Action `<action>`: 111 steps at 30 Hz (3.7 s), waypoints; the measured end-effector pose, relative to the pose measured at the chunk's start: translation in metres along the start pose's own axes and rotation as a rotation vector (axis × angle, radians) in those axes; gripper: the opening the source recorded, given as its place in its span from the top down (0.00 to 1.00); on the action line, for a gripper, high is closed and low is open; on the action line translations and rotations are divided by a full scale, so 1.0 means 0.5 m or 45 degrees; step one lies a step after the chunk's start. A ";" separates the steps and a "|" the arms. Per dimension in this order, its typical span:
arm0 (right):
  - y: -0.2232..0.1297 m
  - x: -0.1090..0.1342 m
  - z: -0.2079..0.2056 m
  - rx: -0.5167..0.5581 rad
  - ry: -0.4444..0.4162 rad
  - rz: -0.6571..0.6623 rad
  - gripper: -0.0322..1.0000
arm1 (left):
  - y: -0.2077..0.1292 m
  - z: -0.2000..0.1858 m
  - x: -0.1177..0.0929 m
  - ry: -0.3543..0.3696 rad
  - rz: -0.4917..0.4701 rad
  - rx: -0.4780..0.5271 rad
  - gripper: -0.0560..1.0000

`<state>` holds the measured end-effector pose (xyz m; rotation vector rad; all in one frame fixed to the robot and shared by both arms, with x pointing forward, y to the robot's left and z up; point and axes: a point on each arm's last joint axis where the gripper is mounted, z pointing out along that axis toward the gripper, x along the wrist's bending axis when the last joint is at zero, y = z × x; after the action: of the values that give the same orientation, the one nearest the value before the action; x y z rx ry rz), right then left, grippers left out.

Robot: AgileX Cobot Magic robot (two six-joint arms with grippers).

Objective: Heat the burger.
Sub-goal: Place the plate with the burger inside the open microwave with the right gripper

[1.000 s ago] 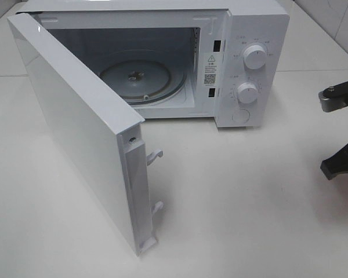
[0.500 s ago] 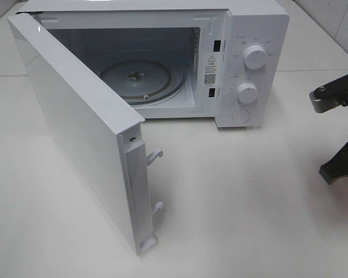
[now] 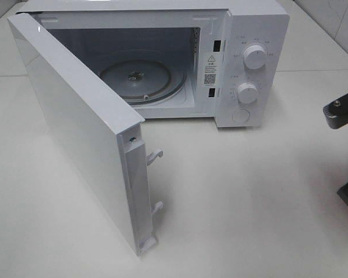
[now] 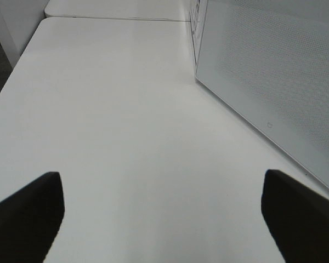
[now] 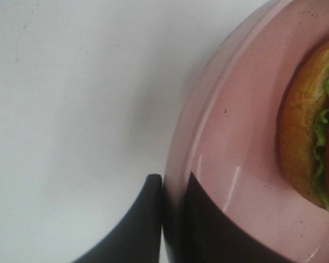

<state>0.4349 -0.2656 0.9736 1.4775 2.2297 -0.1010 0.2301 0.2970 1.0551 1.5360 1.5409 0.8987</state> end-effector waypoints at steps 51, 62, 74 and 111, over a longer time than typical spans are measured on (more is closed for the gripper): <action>-0.052 0.090 -0.056 -0.355 -0.001 -1.106 0.93 | 0.000 0.000 0.000 0.000 0.000 0.000 0.11; -0.041 0.097 -0.060 -0.461 -0.040 -1.359 0.93 | 0.000 0.000 0.000 0.000 -0.006 0.000 0.11; -0.036 0.110 -0.064 -0.557 -0.046 -1.703 0.92 | 0.000 0.000 0.000 0.000 -0.006 0.000 0.11; -0.018 0.123 -0.078 -0.849 0.049 -1.978 0.92 | 0.000 0.000 0.000 0.000 -0.006 0.000 0.11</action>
<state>0.3945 -0.2051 0.9813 -0.7221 2.4814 0.1763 0.2301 0.2970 1.0551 1.5315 1.5441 0.8959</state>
